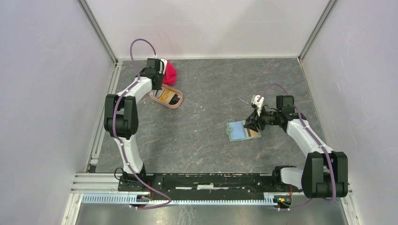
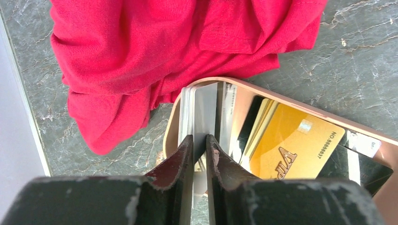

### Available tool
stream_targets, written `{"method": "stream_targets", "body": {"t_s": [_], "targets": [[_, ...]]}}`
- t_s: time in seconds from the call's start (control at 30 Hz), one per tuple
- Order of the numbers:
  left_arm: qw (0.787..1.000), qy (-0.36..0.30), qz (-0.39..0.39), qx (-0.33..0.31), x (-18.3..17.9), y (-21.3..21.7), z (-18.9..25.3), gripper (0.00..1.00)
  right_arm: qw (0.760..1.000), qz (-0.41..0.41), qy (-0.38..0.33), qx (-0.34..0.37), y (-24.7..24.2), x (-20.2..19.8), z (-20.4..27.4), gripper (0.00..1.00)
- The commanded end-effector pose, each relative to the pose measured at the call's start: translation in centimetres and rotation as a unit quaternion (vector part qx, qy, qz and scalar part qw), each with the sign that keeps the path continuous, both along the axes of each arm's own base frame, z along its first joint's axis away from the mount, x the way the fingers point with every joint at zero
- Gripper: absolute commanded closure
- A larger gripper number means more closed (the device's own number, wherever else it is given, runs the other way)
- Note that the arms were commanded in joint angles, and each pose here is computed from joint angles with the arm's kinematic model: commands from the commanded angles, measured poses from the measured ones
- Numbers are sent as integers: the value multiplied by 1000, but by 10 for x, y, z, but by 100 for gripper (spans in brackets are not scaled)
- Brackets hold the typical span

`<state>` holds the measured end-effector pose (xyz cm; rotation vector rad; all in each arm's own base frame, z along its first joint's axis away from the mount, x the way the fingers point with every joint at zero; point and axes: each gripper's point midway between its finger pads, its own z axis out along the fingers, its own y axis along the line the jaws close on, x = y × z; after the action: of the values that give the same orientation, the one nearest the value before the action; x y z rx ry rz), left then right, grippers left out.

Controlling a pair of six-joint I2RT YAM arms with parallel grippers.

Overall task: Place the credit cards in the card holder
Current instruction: Pick up the credit card from the storage box.

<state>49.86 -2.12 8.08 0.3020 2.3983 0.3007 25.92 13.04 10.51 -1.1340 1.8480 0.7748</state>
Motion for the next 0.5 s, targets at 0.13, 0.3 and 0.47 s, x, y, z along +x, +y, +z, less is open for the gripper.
{"method": "stream_targets", "body": {"t_s": [0.13,0.3,0.47], "targets": [[999,-45,0,-17,9,-2,38,88,1000,15,-20,8,5,6,13,55],[998,-43,-15,-33,8,-10,41,95,1000,15,-20,7,5,6,12,55],[997,-39,-35,-58,4,-21,44,98,1000,15,-21,7,5,6,13,55]]}}
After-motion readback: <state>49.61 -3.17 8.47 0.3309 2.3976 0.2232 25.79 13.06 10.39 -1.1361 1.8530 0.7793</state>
